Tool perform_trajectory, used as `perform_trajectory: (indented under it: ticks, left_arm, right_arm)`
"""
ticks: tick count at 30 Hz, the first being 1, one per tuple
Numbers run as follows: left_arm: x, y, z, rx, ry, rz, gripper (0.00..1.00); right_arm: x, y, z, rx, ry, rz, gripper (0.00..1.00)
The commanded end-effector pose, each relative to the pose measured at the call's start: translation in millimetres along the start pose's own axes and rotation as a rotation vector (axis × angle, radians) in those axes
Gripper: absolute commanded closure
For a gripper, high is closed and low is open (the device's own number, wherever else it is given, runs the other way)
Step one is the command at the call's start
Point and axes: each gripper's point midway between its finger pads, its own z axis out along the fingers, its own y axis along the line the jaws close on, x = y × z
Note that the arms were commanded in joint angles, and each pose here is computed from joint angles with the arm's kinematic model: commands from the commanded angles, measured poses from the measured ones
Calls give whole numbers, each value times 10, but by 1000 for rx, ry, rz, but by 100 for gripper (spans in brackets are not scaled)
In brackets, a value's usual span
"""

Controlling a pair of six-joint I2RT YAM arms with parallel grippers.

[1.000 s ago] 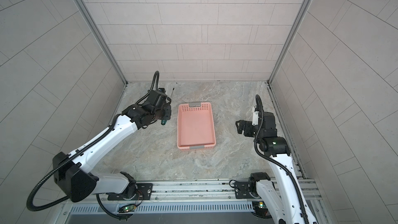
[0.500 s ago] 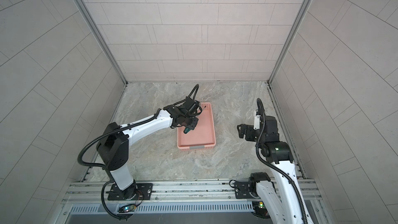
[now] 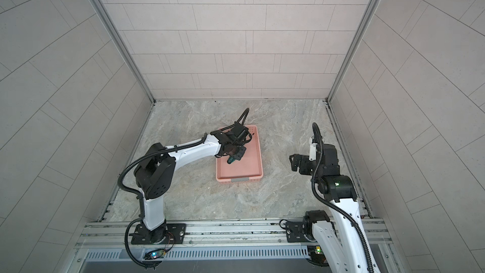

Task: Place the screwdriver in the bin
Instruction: 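Lift the screwdriver with the left gripper and carry it over the pink basket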

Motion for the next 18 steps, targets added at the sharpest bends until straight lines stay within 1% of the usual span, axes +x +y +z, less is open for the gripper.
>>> perform_trajectory:
  ticks: [1,10,18]
  left_arm:
    - [-156,28,-10,-24,-40,14,95]
    - [-145,45,62,-25,-47,-5,85]
    - [-131,169,76,-44,-49,-25,83]
  right_arm:
    - [55,-53,-1,24,-3,-1,0]
    - [54,-91,-57,42,-36,10,0]
    - [58,-114,-73,54,-46,17,0]
